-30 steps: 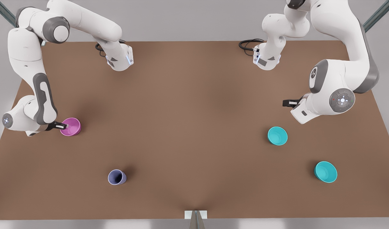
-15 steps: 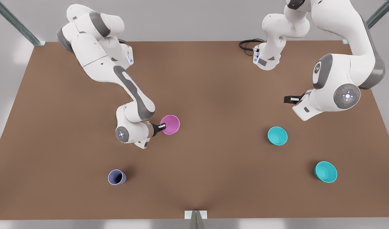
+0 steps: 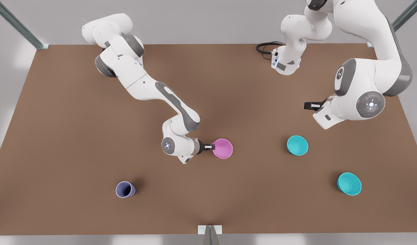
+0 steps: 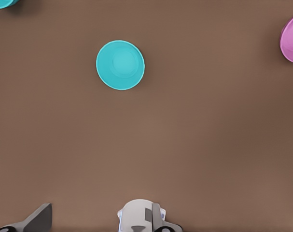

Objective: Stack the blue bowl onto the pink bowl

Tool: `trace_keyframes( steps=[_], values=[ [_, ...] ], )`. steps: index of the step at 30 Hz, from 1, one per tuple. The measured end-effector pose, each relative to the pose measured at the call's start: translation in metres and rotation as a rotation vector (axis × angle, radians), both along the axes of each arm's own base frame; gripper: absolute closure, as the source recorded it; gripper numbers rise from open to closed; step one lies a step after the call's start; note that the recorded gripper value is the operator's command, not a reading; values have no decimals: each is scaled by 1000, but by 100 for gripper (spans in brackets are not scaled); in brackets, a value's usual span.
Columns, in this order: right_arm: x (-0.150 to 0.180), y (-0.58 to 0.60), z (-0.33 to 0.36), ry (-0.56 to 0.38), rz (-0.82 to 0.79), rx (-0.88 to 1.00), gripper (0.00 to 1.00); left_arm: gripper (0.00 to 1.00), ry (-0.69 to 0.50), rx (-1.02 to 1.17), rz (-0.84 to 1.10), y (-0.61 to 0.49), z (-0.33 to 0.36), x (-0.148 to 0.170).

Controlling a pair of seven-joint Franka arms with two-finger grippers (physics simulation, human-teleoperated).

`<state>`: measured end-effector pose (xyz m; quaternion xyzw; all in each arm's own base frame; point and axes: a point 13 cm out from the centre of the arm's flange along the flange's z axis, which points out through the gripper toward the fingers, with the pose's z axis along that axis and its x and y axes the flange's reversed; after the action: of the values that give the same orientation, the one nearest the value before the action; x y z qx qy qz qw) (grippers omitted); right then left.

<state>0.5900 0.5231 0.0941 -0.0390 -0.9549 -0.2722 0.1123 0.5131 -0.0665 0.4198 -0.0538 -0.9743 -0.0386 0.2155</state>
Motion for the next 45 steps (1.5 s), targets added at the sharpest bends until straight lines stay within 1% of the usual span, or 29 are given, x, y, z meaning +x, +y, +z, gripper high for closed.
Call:
trace_keyframes(
  steps=[2, 3, 5, 6, 7, 8, 9, 10, 12, 13, 15, 16, 17, 19, 21, 24, 29, 36, 37, 38, 39, 40, 41, 42, 44, 45],
  values=[
    [27, -21, 43, -1, -43, 10, 0, 0, 0, 0, 0, 0, 0, 0],
    [48, -53, 70, 10, -76, 7, 0, 0, 0, 0, 0, 0, 0, 0],
    [98, -185, 115, 66, -178, -33, 0, 0, 8, 1, 0, 0, -4, 1],
    [116, -267, 139, 90, -220, -65, 0, 0, 16, -3, 0, -2, -10, 2],
    [128, -351, 169, 97, -252, -110, 0, 0, 30, -5, 2, -4, -21, 5],
    [128, -429, 199, 100, -269, -175, 0, 0, 46, -4, 6, -4, -35, 9],
    [114, -492, 244, 89, -277, -249, 0, 0, 58, -7, 16, -1, -50, 14],
    [89, -531, 308, 50, -270, -333, 0, 0, 75, -12, 31, 2, -70, 20],
    [32, -552, 406, -7, -216, -499, 0, 0, 102, -43, 79, 13, -113, 31],
    [5, -559, 435, -8, -197, -566, 0, 0, 111, -58, 108, 25, -138, 34],
    [-46, -567, 460, 21, -156, -649, 0, 0, 111, -88, 209, 81, -193, 44],
    [-61, -568, 464, 30, -132, -672, 0, 0, 97, -97, 236, 101, -217, 50],
    [-69, -568, 465, 38, -109, -686, 0, 0, 80, -103, 258, 122, -236, 54],
    [-77, -571, 464, 51, -71, -699, 0, 0, 55, -121, 276, 144, -272, 52],
    [-81, -576, 464, 58, -43, -704, 0, 0, 4, -153, 276, 146, -297, 61],
    [-84, -579, 462, 64, -4, -702, 0, 0, -28, -201, 274, 136, -328, 55],
    [-86, -580, 461, 65, 53, -693, 0, 0, -90, -243, 217, 118, -335, 66],
    [-88, -580, 460, 61, 109, -679, 0, 0, -91, -279, 206, 97, -347, 63],
    [-88, -580, 460, 61, 116, -678, 0, 21, -90, -280, 205, 96, -349, 62],
    [-88, -580, 460, 61, 122, -676, 0, 36, -89, -281, 202, 94, -350, 62],
    [-88, -580, 459, 60, 128, -674, 0, 47, -89, -282, 199, 93, -351, 62],
    [-88, -580, 459, 60, 134, -673, 0, 61, -88, -283, 198, 92, -352, 62],
    [-88, -580, 459, 60, 139, -672, 0, 68, -85, -284, 196, 91, -353, 61],
    [-88, -580, 459, 59, 144, -670, 0, 70, -83, -284, 193, 89, -354, 61],
    [-88, -580, 459, 57, 153, -668, 0, 70, -80, -284, 188, 87, -356, 60],
    [-88, -580, 458, 57, 157, -666, 0, 72, -78, -284, 187, 86, -357, 60]
  ],
)
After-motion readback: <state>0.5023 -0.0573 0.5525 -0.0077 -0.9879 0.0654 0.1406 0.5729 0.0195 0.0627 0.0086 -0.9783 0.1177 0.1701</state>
